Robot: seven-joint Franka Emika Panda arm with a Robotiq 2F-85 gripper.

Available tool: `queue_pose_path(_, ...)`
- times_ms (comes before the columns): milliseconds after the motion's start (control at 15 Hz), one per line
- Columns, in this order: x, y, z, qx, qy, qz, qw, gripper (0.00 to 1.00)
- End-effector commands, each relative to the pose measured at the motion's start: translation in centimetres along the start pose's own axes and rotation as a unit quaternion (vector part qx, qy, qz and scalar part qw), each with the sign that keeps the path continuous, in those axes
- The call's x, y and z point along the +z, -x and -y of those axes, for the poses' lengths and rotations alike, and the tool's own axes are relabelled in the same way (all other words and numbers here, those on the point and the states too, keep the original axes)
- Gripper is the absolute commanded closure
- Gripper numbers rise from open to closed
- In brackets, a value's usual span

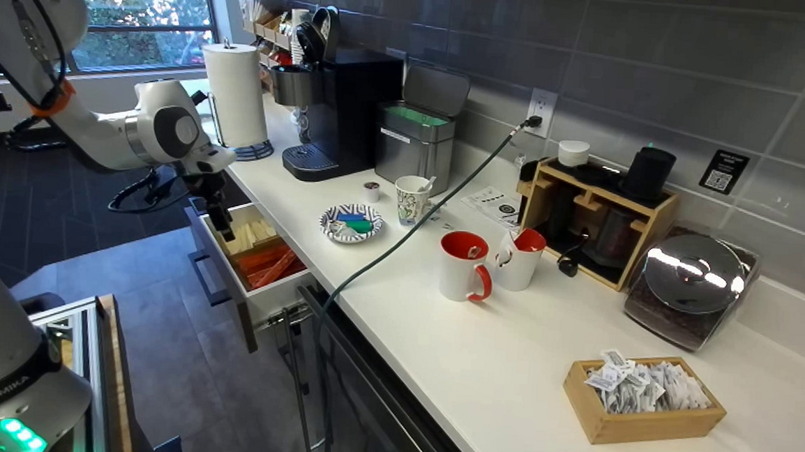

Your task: Open the top drawer

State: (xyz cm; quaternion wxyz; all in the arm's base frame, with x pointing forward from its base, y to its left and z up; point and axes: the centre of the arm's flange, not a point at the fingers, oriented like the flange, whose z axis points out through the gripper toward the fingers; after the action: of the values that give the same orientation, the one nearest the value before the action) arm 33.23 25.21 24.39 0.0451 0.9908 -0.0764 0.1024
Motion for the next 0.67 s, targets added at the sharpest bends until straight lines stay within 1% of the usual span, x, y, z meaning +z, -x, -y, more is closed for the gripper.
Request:
queue_pose_path(0, 2.5, -0.6, 0.0, -0.019, -0.010, 0.022, 0.9995, 0.00)
queue_pose_path(600, 6.5, 0.2, -0.1, -0.044, 0.003, 0.077, 0.9961, 0.00)
